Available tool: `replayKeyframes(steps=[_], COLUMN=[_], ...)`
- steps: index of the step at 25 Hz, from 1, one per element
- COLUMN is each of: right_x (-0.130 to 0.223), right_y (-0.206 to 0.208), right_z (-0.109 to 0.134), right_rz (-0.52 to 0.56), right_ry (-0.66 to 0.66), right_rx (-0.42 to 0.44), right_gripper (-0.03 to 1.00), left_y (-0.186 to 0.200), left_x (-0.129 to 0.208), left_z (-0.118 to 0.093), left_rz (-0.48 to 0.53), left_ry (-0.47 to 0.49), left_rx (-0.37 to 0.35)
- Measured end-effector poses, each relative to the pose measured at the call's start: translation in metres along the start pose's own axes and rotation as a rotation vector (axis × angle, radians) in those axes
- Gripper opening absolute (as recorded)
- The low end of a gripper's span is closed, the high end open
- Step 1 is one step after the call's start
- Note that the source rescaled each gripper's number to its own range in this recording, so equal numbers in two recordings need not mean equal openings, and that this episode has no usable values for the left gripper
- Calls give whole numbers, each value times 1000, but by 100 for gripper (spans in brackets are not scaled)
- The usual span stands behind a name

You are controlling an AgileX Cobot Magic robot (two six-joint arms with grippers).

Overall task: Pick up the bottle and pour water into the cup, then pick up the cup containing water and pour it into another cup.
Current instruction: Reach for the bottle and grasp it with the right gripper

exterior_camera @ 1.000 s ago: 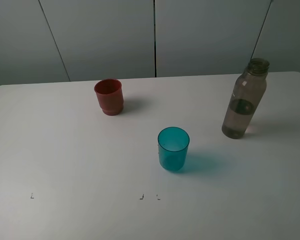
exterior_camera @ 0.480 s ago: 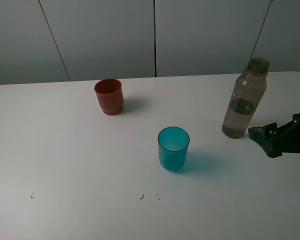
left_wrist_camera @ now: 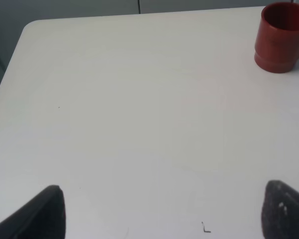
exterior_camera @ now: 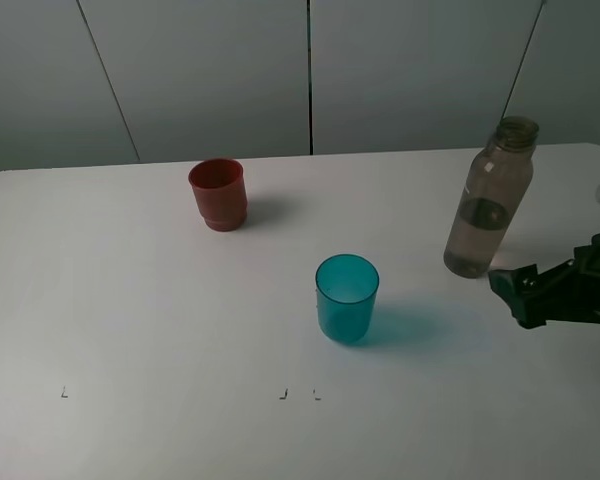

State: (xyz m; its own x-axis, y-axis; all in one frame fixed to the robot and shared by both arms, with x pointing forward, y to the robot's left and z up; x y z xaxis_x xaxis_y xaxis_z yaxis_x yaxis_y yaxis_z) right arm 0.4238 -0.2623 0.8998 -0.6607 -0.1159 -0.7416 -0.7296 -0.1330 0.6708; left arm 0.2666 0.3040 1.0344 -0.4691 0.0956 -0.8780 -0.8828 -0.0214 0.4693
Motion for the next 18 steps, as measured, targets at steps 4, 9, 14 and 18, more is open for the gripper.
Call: replayKeyframes(steps=[4,9,14,18], right_x=[5,10,11,16], right_y=[-14,-34,-54,-66], right_z=[-1,-3,-6,-5], right_rz=[24,22,-37,-62], right_ry=[-9,-13,-75,-84], right_rx=[11,29,48,45], right_gripper=[100,100,100,100], left_y=[0,0,0,0], left_x=[0,0,0,0], left_z=[0,0,0,0], left_rz=[0,0,0,0], left_ry=[0,0,0,0], left_rx=[0,0,0,0])
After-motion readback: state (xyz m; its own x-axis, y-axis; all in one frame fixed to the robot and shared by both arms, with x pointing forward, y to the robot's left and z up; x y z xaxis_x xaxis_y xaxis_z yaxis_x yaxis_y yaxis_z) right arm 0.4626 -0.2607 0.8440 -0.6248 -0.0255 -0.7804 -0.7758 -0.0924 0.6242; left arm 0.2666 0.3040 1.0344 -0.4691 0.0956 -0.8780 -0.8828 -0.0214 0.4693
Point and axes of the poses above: a point on each arm's last joint axis where the gripper is mounted, y pointing back along that axis away from the gripper, z along the wrist's bending axis when the last joint is at zero, x = y × z, the point moved 4 cm from there along -y, pointing out along that axis toward the gripper, and after that the axes turned 5 degrees about -y, right-handed, at the moved point
